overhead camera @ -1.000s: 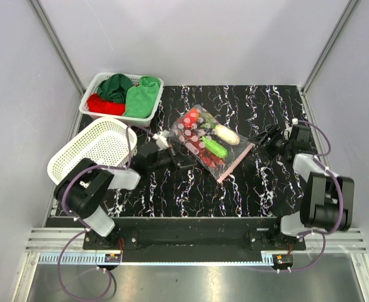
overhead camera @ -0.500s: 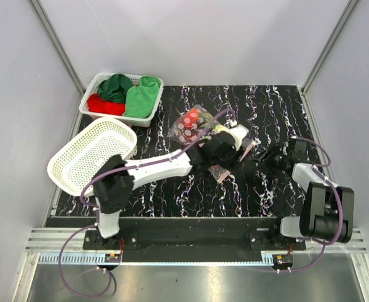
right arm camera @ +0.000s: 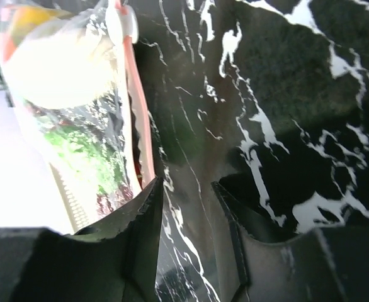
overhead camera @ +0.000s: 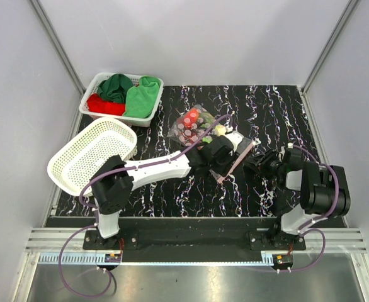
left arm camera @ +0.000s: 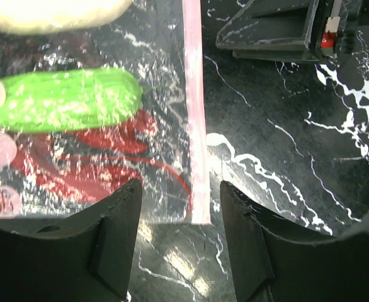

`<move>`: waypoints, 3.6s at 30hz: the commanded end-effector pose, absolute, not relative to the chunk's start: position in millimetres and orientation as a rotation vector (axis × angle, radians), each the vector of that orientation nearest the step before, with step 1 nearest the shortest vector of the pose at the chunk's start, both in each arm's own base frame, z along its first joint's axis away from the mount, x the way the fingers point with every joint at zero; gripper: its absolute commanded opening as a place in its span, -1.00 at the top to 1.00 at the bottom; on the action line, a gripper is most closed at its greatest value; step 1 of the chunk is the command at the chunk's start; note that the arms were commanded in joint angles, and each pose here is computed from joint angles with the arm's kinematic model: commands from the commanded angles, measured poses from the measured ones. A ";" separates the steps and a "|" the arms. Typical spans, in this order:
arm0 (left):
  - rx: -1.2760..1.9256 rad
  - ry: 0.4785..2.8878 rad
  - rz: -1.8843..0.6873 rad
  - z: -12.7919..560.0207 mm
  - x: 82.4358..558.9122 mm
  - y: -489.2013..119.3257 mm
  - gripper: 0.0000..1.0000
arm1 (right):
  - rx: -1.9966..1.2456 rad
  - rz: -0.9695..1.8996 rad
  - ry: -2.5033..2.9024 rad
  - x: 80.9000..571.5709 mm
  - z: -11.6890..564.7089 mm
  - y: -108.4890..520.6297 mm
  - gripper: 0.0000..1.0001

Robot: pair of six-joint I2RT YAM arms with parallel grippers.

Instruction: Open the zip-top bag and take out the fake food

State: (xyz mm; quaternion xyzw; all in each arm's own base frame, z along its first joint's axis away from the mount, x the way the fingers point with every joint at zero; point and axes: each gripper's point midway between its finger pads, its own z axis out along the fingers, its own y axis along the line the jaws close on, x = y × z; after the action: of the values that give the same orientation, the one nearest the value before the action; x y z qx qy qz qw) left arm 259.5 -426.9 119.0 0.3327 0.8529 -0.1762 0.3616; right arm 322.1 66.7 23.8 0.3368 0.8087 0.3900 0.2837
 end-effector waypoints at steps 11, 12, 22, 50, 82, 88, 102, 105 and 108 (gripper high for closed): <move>0.779 2.163 -0.529 144.7 250.5 -420.3 -0.11 | 0.865 1.265 1.988 347.0 17.0 79.4 0.24; 0.781 2.162 -0.528 144.7 250.6 -420.2 -0.11 | 0.860 1.271 1.993 347.7 15.9 81.2 0.23; 0.767 2.161 -0.518 146.0 252.7 -419.4 -0.14 | 0.715 1.358 1.951 359.4 34.0 105.5 0.08; 0.395 1.896 -0.805 341.9 238.4 -378.6 -0.30 | 0.078 0.827 2.229 341.6 269.5 128.9 1.00; 0.314 1.943 -0.993 321.1 224.5 -326.6 0.22 | -0.420 0.999 2.325 299.0 273.9 227.6 1.00; 0.445 1.955 -1.076 291.4 222.4 -347.7 0.15 | -0.453 1.088 2.293 290.8 285.5 238.3 1.00; 0.506 2.111 -1.082 224.4 229.0 -369.4 0.00 | -0.484 1.159 2.256 277.3 291.9 242.4 1.00; 0.565 2.132 -1.138 217.2 220.4 -377.6 -0.07 | -0.493 1.179 2.249 275.1 293.0 243.9 1.00; 0.569 2.187 -1.119 201.9 219.6 -376.8 -0.11 | -0.498 1.192 2.241 273.1 294.1 244.6 1.00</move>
State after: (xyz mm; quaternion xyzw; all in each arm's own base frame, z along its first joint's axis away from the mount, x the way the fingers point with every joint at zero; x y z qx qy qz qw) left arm 226.0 -365.6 201.3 0.1912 0.8389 -0.3957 0.3210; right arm 281.7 235.3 261.1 -0.1557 0.8684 0.4062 0.2381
